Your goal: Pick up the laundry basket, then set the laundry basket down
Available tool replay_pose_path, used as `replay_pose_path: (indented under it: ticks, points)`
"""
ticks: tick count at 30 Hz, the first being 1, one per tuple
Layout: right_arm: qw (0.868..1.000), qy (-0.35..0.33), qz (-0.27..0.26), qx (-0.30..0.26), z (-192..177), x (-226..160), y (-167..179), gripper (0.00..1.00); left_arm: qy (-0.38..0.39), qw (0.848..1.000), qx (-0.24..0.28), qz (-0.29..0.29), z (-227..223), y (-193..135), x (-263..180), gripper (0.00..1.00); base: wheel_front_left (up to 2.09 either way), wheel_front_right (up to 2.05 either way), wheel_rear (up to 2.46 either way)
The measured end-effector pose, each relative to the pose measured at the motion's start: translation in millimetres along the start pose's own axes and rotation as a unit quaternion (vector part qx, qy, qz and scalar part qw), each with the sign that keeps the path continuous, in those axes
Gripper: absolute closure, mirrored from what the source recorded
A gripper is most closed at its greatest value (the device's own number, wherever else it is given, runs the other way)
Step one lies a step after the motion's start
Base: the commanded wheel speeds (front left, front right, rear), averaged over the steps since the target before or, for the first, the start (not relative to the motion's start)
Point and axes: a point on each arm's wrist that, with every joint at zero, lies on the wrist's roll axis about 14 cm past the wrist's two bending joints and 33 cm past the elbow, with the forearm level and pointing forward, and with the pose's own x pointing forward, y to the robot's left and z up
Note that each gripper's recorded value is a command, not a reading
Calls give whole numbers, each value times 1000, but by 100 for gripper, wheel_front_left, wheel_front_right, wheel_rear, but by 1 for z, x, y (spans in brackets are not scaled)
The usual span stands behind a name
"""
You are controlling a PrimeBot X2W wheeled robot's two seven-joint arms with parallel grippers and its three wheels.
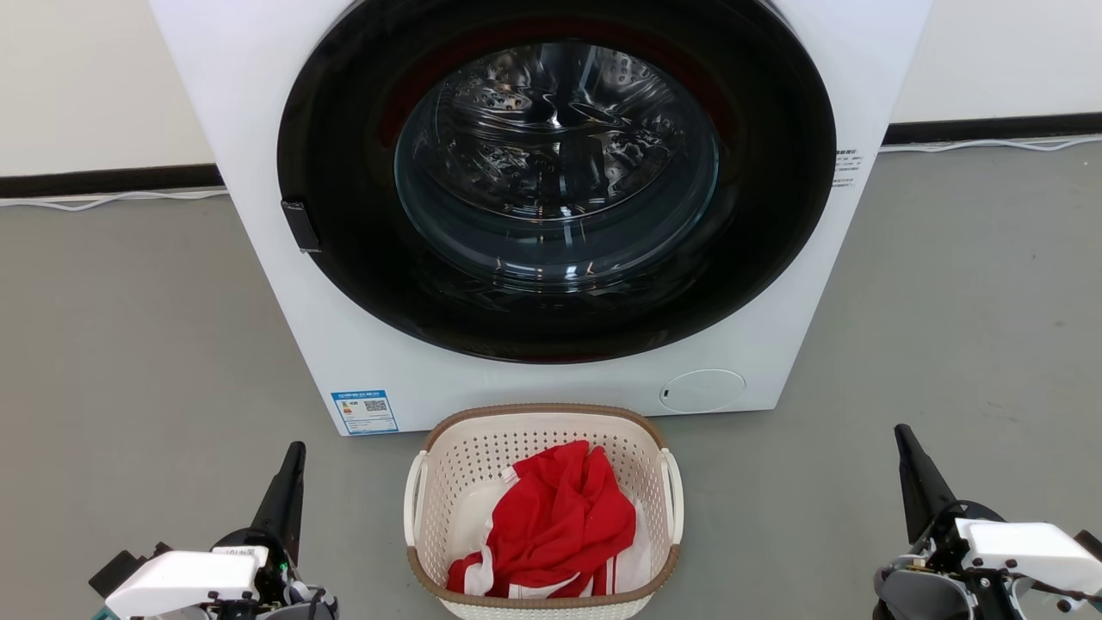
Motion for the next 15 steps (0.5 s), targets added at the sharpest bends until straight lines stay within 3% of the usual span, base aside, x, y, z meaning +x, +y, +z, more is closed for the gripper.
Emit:
replay_pose_path:
  ticks: [15]
  points:
    - [1000,0,0,0,0,0,0,100,-1,1000,-2,0,0,0,0,100,0,0,0]
